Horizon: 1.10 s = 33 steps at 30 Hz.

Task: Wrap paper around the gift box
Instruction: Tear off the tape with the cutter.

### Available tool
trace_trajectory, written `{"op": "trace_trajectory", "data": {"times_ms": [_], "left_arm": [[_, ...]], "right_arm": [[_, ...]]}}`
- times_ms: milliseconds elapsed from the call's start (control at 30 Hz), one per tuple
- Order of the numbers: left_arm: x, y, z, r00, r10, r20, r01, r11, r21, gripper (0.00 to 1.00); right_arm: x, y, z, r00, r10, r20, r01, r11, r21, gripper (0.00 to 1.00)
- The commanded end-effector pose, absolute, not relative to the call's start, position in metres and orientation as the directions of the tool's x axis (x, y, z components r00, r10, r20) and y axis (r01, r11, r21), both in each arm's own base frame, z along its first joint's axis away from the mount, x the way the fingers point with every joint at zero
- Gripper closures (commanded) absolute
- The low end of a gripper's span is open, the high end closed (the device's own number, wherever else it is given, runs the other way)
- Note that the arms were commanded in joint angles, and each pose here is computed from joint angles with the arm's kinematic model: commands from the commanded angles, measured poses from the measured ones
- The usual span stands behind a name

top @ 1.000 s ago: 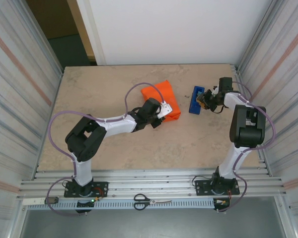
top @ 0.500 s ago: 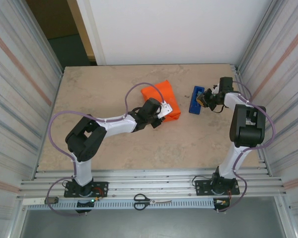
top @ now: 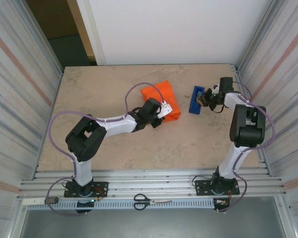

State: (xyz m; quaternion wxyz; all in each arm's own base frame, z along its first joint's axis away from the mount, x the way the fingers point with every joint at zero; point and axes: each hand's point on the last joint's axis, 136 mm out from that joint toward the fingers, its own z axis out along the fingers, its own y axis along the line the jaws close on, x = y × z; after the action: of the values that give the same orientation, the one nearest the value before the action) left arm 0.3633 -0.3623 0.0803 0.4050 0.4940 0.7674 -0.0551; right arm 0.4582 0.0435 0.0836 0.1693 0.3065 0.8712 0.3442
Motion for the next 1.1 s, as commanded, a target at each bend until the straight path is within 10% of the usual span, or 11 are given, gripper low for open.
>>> {"op": "trace_trajectory", "data": {"times_ms": [0, 1067], "left_arm": [[0.291, -0.320, -0.039, -0.333, 0.867, -0.372, 0.905, 0.404, 0.132, 0.73], [0.287, -0.317, -0.046, -0.341, 0.869, -0.358, 0.905, 0.407, 0.126, 0.74]], "right_arm": [[0.463, 0.048, 0.121, -0.742, 0.661, -0.109, 0.362, 0.532, 0.765, 1.00], [0.364, 0.076, 0.088, -0.731, 0.682, 0.017, 0.452, 0.467, 0.760, 1.00]]}}
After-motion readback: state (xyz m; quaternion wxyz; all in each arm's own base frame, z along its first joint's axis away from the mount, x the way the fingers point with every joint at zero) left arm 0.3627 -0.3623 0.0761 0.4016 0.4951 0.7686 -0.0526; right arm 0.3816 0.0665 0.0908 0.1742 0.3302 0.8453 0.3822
